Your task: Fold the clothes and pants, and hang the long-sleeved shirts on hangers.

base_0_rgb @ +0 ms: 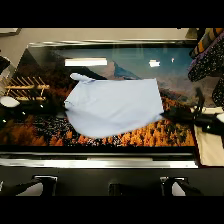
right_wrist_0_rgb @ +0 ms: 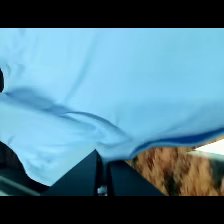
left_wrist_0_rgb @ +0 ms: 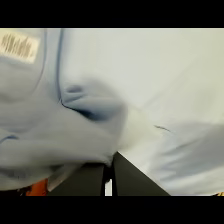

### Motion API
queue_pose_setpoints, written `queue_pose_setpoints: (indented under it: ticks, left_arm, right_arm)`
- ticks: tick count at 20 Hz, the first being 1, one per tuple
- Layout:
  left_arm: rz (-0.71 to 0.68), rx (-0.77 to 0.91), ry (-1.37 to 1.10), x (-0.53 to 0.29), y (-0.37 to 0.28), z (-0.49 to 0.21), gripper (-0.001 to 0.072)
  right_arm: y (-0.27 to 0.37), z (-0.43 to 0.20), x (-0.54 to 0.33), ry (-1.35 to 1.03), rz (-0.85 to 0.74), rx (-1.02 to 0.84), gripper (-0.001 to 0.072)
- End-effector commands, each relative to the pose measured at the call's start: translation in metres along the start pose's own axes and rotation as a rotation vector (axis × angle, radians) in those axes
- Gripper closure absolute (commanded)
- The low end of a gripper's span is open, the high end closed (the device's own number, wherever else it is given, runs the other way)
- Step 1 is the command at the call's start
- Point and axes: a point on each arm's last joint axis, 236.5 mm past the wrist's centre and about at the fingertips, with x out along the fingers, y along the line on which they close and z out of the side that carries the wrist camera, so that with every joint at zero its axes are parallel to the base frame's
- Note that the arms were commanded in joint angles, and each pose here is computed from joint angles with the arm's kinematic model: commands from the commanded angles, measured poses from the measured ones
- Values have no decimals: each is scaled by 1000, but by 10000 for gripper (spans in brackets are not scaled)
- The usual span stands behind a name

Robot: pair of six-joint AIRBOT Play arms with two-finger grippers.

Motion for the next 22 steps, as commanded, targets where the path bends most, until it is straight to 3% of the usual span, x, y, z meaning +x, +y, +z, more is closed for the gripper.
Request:
queue_pose_setpoints:
  ticks: [1,4,7,13,17,22]
  left_arm:
    - [-62,175,-190,-97,-92,62,691]
    - [3,326,-410,-205,-154,81,691]
    - [82,422,-659,-308,-200,62,691]
    - [206,376,-944,-399,-206,0,691]
    - [271,349,-894,-384,-181,17,691]
    - [346,340,-504,-245,-106,96,692]
  right_arm:
    - [97,101,-63,-273,-2,-247,682]
    - [184,147,-172,-532,-75,-463,682]
    - [258,136,-279,-791,-131,-596,681]
    - [293,90,-368,-1024,-191,-598,681]
    - [264,112,-332,-908,-192,-483,681]
    - [133,146,-182,-365,-313,-222,681]
